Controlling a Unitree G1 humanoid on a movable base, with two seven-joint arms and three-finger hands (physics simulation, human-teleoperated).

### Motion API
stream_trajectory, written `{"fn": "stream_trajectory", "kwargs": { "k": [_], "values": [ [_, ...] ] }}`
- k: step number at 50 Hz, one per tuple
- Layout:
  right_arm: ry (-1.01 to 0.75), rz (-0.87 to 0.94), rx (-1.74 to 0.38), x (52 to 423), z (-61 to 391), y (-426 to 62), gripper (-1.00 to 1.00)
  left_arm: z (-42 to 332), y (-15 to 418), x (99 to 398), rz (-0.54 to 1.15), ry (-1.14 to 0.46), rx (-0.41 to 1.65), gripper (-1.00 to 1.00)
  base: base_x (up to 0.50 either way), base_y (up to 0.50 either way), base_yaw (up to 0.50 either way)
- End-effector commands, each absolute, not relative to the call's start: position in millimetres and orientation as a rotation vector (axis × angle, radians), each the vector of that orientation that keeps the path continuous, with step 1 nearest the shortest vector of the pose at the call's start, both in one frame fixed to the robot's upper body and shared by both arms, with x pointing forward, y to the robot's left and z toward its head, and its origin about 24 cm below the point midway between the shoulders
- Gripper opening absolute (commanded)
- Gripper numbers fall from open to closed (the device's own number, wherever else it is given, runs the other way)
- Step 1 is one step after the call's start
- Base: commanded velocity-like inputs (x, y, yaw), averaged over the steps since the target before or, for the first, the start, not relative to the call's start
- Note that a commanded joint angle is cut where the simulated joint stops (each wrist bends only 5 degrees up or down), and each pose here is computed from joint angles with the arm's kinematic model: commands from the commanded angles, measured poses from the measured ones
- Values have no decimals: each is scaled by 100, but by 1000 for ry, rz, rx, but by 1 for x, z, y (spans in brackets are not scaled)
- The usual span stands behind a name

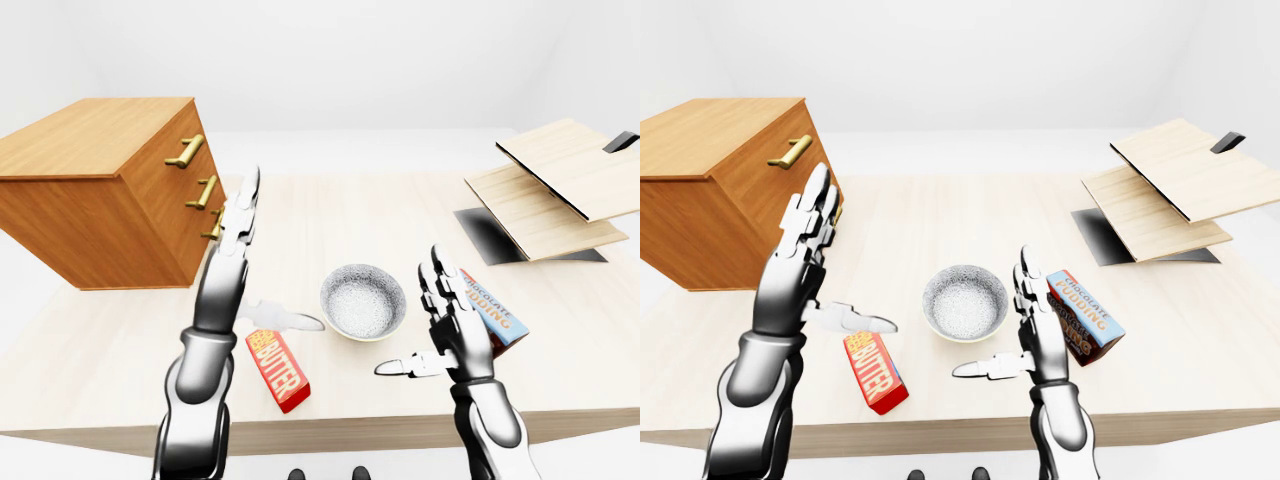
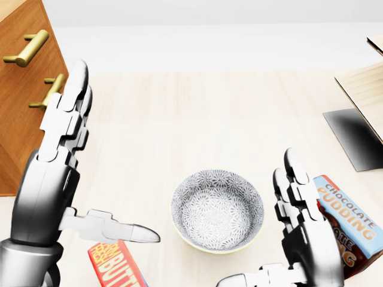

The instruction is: Close the top drawer of the cabinet and put the bowl on top of it.

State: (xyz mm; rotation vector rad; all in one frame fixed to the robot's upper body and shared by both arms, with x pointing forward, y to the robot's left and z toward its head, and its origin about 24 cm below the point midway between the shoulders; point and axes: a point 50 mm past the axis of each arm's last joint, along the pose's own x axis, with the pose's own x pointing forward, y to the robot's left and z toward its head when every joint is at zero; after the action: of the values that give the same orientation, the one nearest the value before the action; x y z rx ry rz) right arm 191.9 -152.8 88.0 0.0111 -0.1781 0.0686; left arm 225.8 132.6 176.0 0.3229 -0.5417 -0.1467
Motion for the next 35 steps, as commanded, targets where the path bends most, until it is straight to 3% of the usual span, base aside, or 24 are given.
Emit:
{"fn": "stream_trajectory", "kwargs": {
  "k": [1,9,19,26,29,35],
  "values": [
    [-184,68,14,190,90,-154,100,178,107,210,-174,-573,366,100,0,0,0],
    [-194,67,14,186,94,-155,100,178,99,202,-165,-585,385,100,0,0,0],
    [-200,57,14,186,95,-158,100,174,92,195,41,-609,498,100,0,0,0],
    [-200,55,16,187,95,-158,100,165,81,193,-15,-581,514,100,0,0,0],
    [-199,52,8,188,94,-159,100,164,80,192,82,-613,592,100,0,0,0],
    [-200,52,18,188,94,-159,100,160,73,190,73,-606,618,100,0,0,0]
  ]
}}
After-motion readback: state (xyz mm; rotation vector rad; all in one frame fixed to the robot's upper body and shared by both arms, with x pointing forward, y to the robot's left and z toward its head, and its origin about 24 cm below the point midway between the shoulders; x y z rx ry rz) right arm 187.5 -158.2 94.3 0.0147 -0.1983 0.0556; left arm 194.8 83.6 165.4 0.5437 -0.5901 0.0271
